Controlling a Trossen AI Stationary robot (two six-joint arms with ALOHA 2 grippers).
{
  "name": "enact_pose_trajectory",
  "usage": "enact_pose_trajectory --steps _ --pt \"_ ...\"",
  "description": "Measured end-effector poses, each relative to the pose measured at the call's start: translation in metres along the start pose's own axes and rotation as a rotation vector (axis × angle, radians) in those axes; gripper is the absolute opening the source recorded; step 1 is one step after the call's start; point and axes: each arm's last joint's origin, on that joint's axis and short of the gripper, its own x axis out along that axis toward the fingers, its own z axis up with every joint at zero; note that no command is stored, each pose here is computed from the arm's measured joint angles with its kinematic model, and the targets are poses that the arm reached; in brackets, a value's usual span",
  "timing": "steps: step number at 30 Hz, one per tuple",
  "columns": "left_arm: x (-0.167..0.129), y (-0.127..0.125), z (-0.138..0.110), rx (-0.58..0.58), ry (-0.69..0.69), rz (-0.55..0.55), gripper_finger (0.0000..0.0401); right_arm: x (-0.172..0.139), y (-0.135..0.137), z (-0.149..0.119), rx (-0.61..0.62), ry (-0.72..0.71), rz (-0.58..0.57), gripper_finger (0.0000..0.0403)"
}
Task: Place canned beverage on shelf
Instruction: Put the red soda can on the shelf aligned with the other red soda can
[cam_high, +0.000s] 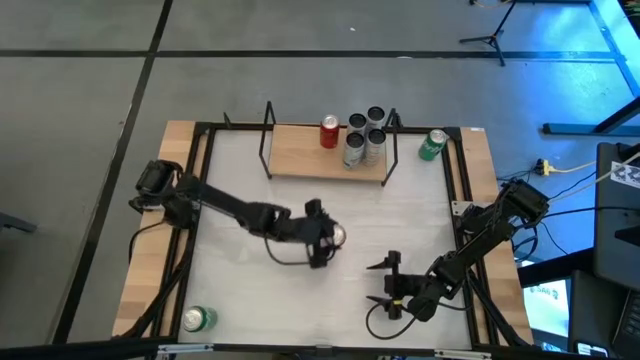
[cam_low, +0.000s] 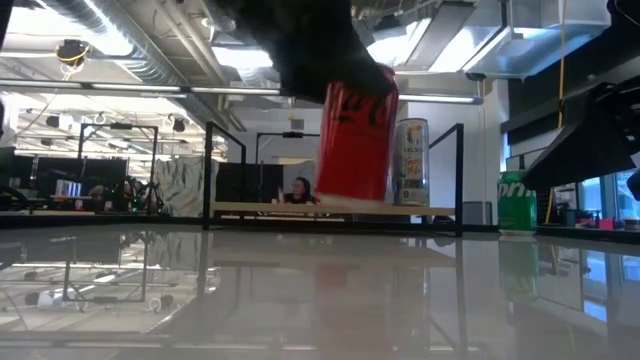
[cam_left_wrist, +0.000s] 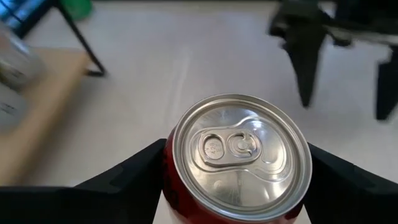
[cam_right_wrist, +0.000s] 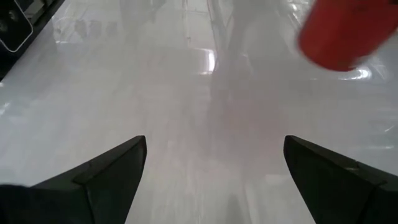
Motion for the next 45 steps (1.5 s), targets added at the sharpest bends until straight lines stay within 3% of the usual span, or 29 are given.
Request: enact_pose_trajectory --steps 6,10,16,19,24,33,45 --pt "-0.001 0.039 0.039 0.015 0.023 0.067 0.0285 0.0 0.0 0.0 -0.001 -0.007 -0.014 0.0376" --pt "0.003 0.071 0.048 0.013 0.032 0.099 0.0285 0.0 -0.001 0.0 -0.028 -0.003 -0.021 0.0376" --pt "0.007 0.126 0.045 -0.023 0.097 0.16 0.0285 0.0 -0.005 -0.004 -0.076 0.003 -0.087 0.0376" --pt "0.008 0.15 0.046 -0.059 0.089 0.127 0.0286 0.0 -0.007 -0.007 -0.085 0.002 -0.106 0.0376" --pt "0.007 0.173 0.041 -0.077 0.122 0.072 0.0281 -0.001 -0.014 -0.014 -0.104 -0.018 -0.179 0.0376" --pt "0.003 0.214 0.038 -0.035 0.117 0.139 0.028 0.001 -0.031 -0.025 -0.138 -0.046 -0.326 0.0376" --pt "0.005 0.26 0.017 -0.049 -0.043 -0.049 0.0281 0.02 -0.063 -0.026 -0.138 0.038 -0.409 0.0376"
